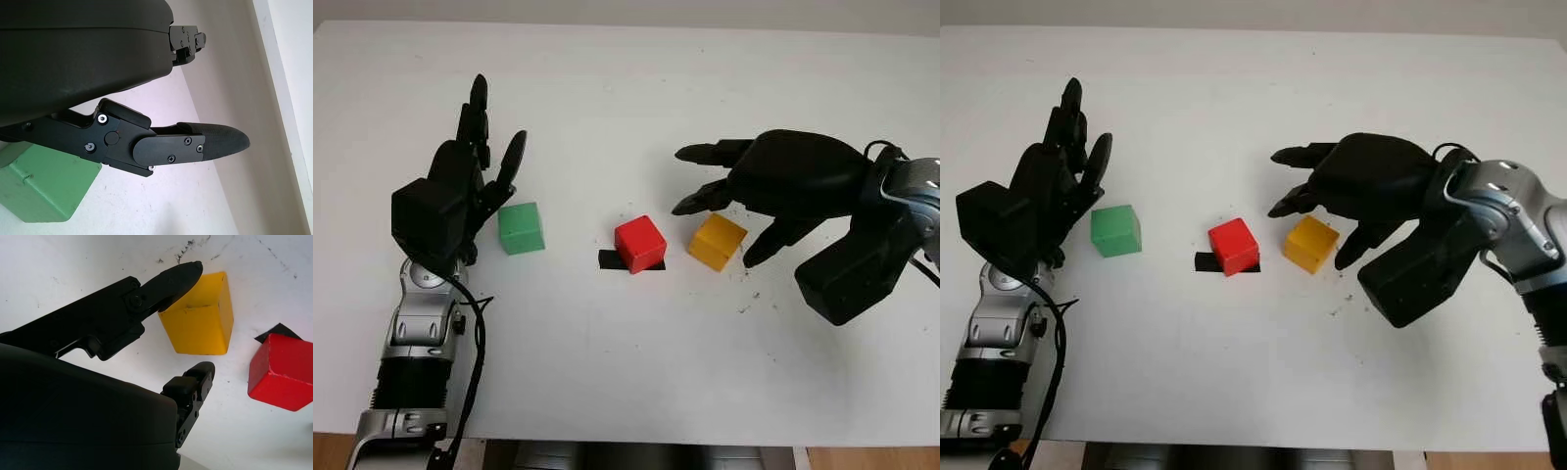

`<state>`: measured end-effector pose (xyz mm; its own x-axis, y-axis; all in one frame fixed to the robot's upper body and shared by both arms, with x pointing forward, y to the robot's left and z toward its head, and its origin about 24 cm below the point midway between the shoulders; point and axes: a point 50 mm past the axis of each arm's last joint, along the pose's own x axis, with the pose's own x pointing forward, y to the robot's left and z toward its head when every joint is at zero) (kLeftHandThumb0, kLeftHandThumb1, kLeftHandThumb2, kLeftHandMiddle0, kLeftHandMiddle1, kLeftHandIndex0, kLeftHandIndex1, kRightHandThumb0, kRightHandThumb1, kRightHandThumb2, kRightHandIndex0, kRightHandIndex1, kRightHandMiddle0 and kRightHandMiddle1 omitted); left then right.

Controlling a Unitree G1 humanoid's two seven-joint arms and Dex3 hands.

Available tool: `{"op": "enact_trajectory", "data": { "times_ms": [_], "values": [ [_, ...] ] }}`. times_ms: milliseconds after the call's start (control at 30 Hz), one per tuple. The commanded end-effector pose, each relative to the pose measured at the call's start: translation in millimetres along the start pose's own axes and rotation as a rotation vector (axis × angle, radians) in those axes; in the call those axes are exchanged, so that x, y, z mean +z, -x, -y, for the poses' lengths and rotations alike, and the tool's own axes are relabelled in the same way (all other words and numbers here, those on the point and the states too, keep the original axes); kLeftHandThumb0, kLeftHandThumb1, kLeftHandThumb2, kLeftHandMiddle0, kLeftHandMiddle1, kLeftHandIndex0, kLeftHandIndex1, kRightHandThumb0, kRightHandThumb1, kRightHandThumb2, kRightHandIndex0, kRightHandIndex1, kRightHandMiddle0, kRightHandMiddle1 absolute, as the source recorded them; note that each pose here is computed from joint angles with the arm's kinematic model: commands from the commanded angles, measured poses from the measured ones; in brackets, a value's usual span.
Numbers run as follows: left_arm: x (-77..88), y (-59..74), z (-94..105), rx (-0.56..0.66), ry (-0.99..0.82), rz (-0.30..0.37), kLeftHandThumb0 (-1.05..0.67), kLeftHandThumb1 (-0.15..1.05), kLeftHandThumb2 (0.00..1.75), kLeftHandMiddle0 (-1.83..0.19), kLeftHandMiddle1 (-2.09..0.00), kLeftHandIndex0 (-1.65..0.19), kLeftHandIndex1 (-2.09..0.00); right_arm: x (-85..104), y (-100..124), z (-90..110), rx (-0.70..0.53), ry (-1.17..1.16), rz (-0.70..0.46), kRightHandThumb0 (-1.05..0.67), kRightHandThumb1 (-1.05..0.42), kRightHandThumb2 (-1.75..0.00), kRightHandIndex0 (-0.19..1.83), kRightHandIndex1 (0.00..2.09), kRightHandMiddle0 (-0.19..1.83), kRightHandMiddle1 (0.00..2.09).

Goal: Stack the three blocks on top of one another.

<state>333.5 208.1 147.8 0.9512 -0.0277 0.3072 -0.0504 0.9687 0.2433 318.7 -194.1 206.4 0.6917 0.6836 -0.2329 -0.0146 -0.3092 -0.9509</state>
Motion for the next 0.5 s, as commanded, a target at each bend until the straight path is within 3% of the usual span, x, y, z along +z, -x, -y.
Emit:
{"op": "enact_trajectory", "data": {
  "times_ms": [0, 333, 400, 467],
  "values": [
    [0.5, 2.2, -3.7, 0.008, -0.002, 0.004, -0.8, 1.05, 0.46, 0.15, -0.05, 0.1, -0.06, 0.9, -0.7, -6.9, -0.001, -0.006, 0.01, -0.6, -0.83, -0.06, 0.18, 0.08, 0.63, 0.12],
    [0.8, 1.7, -3.1, 0.004, 0.006, 0.005, -0.79, 1.05, 0.46, 0.16, -0.05, 0.11, -0.05, -0.5, -0.2, -13.1, -0.082, 0.011, 0.035, -0.52, -0.86, -0.06, 0.29, 0.11, 0.8, 0.23],
    [0.8, 1.6, -3.1, 0.004, 0.005, 0.007, -0.78, 1.05, 0.46, 0.16, -0.05, 0.11, -0.05, -0.6, -0.3, -13.3, -0.11, 0.014, 0.041, -0.46, -0.89, -0.06, 0.36, 0.08, 0.66, 0.83],
    [1.0, 1.3, -3.1, 0.003, 0.001, 0.009, -0.78, 1.05, 0.46, 0.15, -0.05, 0.11, -0.05, -1.0, -0.3, -13.8, -0.128, 0.014, 0.045, -0.41, -0.91, -0.06, 0.39, 0.07, 0.55, 1.24]
  ]
}}
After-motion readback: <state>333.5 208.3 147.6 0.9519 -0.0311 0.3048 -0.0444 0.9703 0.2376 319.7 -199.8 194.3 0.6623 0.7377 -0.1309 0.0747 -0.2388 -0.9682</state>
